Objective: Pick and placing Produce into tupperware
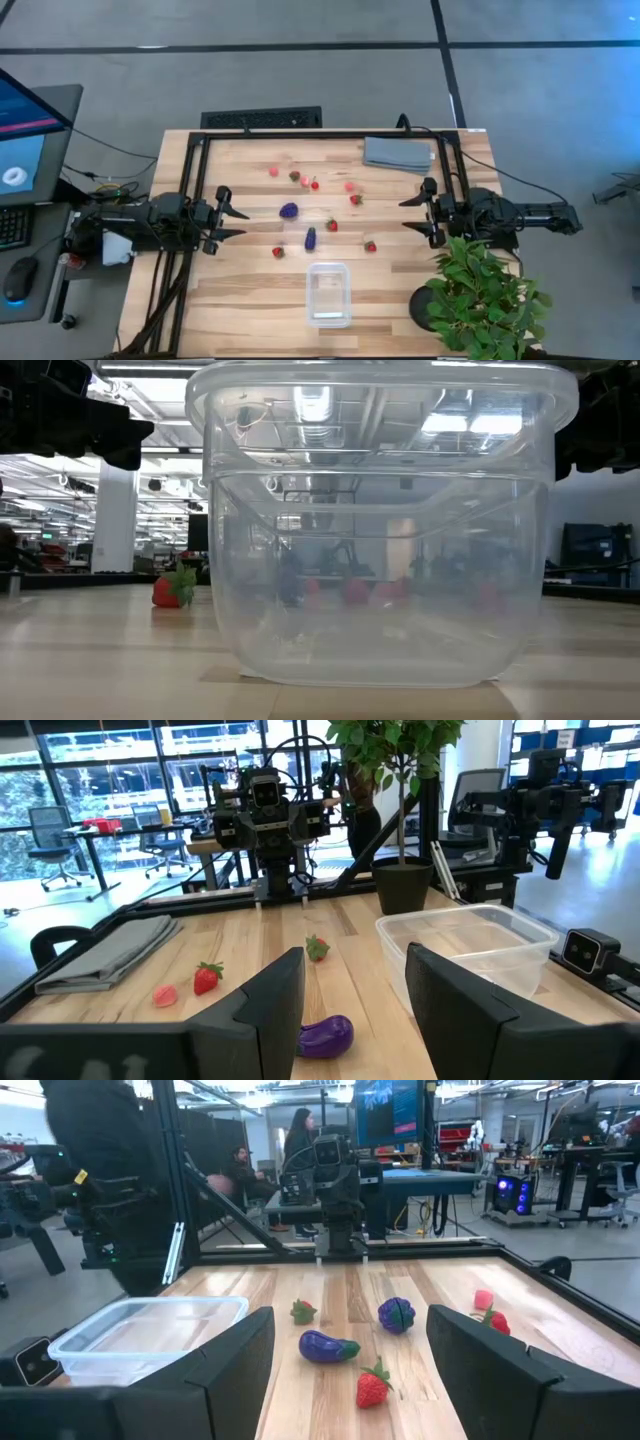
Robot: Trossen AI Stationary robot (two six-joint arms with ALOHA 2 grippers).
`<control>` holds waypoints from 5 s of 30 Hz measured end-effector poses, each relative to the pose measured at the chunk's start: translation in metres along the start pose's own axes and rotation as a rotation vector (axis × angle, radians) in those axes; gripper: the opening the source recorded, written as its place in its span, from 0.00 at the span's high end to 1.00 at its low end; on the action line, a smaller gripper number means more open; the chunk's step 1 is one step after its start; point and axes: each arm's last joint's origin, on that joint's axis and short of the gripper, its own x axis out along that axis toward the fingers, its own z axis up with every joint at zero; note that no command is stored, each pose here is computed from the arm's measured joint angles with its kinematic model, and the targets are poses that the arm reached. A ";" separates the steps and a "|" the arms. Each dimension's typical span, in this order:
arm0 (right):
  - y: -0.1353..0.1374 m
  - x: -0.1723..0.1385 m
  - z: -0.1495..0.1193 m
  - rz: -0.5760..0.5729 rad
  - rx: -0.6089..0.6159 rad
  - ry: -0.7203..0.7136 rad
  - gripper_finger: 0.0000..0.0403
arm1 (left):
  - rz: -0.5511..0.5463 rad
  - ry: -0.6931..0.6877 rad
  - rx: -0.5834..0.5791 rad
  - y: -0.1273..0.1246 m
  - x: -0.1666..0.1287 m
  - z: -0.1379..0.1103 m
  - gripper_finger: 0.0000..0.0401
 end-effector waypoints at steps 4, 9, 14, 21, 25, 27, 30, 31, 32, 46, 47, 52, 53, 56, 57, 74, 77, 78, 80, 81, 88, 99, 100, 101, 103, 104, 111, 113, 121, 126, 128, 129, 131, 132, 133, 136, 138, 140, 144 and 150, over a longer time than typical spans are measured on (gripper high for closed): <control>0.000 0.000 0.000 0.000 0.000 0.000 0.29 | 0.001 0.000 0.000 0.000 0.000 0.000 0.58; 0.000 0.000 0.000 0.000 0.000 -0.001 0.29 | 0.000 0.000 0.000 0.000 0.000 0.000 0.58; 0.000 0.000 0.000 0.000 0.000 0.000 0.29 | 0.001 0.000 0.000 0.000 0.000 0.000 0.58; 0.000 0.000 0.000 0.000 0.000 0.000 0.29 | 0.000 0.000 0.000 0.000 0.000 0.000 0.58; 0.000 0.000 0.000 0.000 0.000 0.000 0.29 | 0.000 0.000 0.000 0.000 0.000 0.000 0.58; 0.000 0.000 0.000 0.001 0.000 0.000 0.29 | 0.000 0.000 0.000 0.000 0.000 0.000 0.58; 0.000 0.000 0.000 0.000 0.000 0.000 0.29 | 0.001 0.000 0.000 0.000 0.000 0.000 0.58; 0.000 0.000 0.000 0.000 0.000 0.000 0.29 | 0.000 0.000 0.000 0.000 0.000 0.000 0.58; 0.000 0.000 0.000 0.000 0.000 0.000 0.29 | 0.000 0.000 0.000 0.000 0.000 0.000 0.58; 0.000 0.000 0.000 0.000 0.000 0.000 0.29 | 0.000 0.000 0.000 0.000 0.000 0.000 0.58; 0.000 0.000 0.000 0.000 0.000 0.000 0.29 | 0.000 0.000 0.000 0.000 0.000 0.000 0.58; 0.000 0.000 0.000 0.000 0.000 0.000 0.29 | 0.000 0.000 -0.003 0.000 0.000 0.000 0.58; 0.000 0.000 0.000 0.001 0.000 0.000 0.29 | 0.000 0.000 -0.013 0.000 0.000 0.000 0.58; 0.000 0.000 0.000 0.000 0.000 0.000 0.29 | 0.000 0.000 -0.063 0.000 0.000 0.000 0.58; 0.000 0.000 0.000 0.000 0.000 0.000 0.29 | 0.000 0.000 -0.081 0.000 0.000 0.000 0.58; 0.000 0.000 0.005 0.009 0.291 -0.051 0.29 | 0.143 -0.131 -0.692 0.005 -0.001 0.008 0.58; -0.001 -0.001 0.010 -0.010 0.521 -0.117 0.29 | 0.227 -0.168 -0.798 0.008 -0.001 0.007 0.58; -0.002 -0.001 0.012 -0.019 0.610 -0.144 0.29 | 0.256 -0.186 -0.845 0.009 -0.002 0.007 0.58; -0.003 -0.001 0.016 -0.030 0.813 -0.198 0.29 | 0.315 -0.233 -0.967 0.011 -0.002 0.007 0.58; -0.004 -0.002 0.018 -0.032 0.919 -0.231 0.29 | 0.343 -0.261 -1.033 0.012 -0.003 0.007 0.58; -0.006 -0.002 0.018 -0.066 1.191 -0.287 0.29 | 0.428 -0.309 -1.237 0.014 -0.003 0.002 0.58; -0.007 -0.003 0.020 -0.076 1.210 -0.322 0.29 | 0.439 -0.303 -1.206 0.014 -0.004 0.002 0.58; -0.007 -0.003 0.020 -0.081 1.210 -0.327 0.29 | 0.439 -0.303 -1.209 0.014 -0.004 0.002 0.58; -0.007 -0.003 0.020 -0.084 1.210 -0.327 0.29 | 0.439 -0.304 -1.209 0.014 -0.004 0.002 0.58; -0.007 -0.003 0.020 -0.084 1.210 -0.326 0.29 | 0.439 -0.304 -1.209 0.014 -0.004 0.002 0.58; -0.007 -0.003 0.019 -0.089 1.210 -0.322 0.29 | 0.440 -0.303 -1.209 0.014 -0.004 0.002 0.58; -0.007 -0.002 0.011 -0.171 1.113 -0.254 0.29 | 0.440 -0.300 -1.200 0.014 -0.004 0.002 0.58; -0.007 -0.002 0.010 -0.181 1.091 -0.237 0.29 | 0.444 -0.290 -1.162 0.014 -0.004 0.002 0.58; -0.008 -0.001 0.007 -0.216 0.934 -0.196 0.29 | 0.451 -0.261 -1.061 0.014 -0.004 0.002 0.58; -0.009 -0.002 0.007 -0.228 0.970 -0.208 0.29 | 0.404 -0.198 -0.929 0.012 -0.003 0.003 0.58; -0.010 -0.002 0.007 -0.248 0.969 -0.219 0.29 | 0.377 -0.140 -0.821 0.012 -0.003 0.006 0.58; -0.010 -0.002 0.007 -0.255 0.964 -0.222 0.29 | 0.352 -0.121 -0.763 0.011 -0.003 0.011 0.58; -0.011 -0.002 0.008 -0.259 0.949 -0.227 0.29 | 0.316 -0.093 -0.646 0.011 -0.002 0.024 0.58; -0.011 -0.002 0.008 -0.264 0.937 -0.230 0.29 | 0.308 -0.069 -0.589 0.011 -0.002 0.031 0.58; -0.011 -0.002 0.008 -0.276 0.930 -0.235 0.29 | 0.312 -0.035 -0.535 0.012 -0.001 0.036 0.58; -0.012 -0.002 0.008 -0.295 0.918 -0.241 0.29 | 0.365 0.095 -0.376 0.014 0.004 0.050 0.58; -0.012 -0.002 0.008 -0.304 0.898 -0.241 0.29 | 0.478 0.207 -0.274 0.018 0.008 0.057 0.58; -0.012 -0.002 0.008 -0.306 0.892 -0.240 0.29 | 0.618 0.347 -0.167 0.023 0.011 0.059 0.58; -0.012 -0.002 0.008 -0.306 0.892 -0.241 0.29 | 0.794 0.508 -0.015 0.030 0.023 0.060 0.58; -0.012 -0.002 0.008 -0.306 0.893 -0.241 0.29 | 0.682 0.744 0.018 0.045 0.046 0.043 0.58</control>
